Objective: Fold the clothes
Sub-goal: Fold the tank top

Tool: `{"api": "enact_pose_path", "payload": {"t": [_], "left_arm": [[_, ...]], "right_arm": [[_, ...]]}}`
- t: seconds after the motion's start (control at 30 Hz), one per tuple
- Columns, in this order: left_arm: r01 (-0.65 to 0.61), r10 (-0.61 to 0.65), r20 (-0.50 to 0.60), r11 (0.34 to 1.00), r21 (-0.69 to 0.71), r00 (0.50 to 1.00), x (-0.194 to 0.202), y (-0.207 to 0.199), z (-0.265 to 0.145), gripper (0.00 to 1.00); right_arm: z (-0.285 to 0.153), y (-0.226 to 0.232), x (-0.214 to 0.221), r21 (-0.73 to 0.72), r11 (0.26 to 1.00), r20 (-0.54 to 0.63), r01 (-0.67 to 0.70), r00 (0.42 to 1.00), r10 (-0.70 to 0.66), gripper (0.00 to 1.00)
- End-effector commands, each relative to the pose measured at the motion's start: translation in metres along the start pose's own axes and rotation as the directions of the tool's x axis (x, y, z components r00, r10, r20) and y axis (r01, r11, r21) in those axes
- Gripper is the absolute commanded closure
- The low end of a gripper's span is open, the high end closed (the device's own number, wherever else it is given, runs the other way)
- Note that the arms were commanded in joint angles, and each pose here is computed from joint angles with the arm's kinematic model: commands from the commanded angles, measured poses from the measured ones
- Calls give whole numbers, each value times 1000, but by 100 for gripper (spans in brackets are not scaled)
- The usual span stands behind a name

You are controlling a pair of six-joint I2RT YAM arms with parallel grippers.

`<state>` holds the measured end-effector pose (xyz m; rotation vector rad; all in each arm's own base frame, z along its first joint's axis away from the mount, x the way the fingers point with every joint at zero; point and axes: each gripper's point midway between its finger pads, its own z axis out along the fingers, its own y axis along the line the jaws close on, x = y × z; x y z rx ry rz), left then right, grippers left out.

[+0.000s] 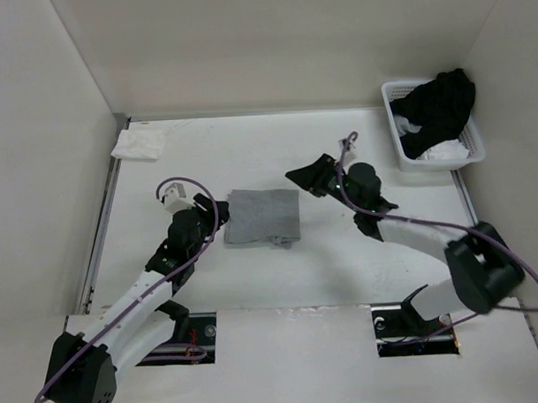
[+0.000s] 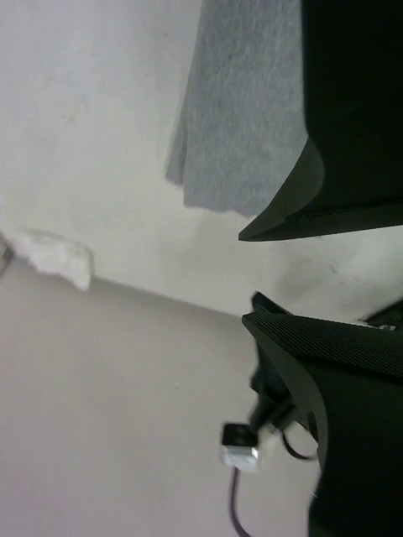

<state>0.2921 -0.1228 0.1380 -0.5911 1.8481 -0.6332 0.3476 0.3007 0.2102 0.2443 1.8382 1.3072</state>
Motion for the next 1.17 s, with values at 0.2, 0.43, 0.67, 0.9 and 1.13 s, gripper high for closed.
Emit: {"api": "enact_pose_path", "payload": {"t": [0.2,0.43,0.67,0.9,1.13], "left_arm": [[-54,67,45,968,-244,997,-39,54,-3,43],[-28,43,37,940,-341,998,-50,78,-2,44],[-53,63,17,935,-350,998,-46,79,6,48],[-96,98,-14,933,-347,995,-38,76,13,49],[-139,127,-59,933,-331,990,-26,72,23,45]], "right_arm": [[-100,-61,-59,288,943,266,170,931,-249,44],[-122,-101,-70,400,911,373,105,889,-266,41],[-115,-108,-65,414,904,347,106,900,-264,40],[-107,-112,-59,417,902,312,113,914,-259,41],[-106,-114,-58,421,900,307,114,915,-260,41]]}}
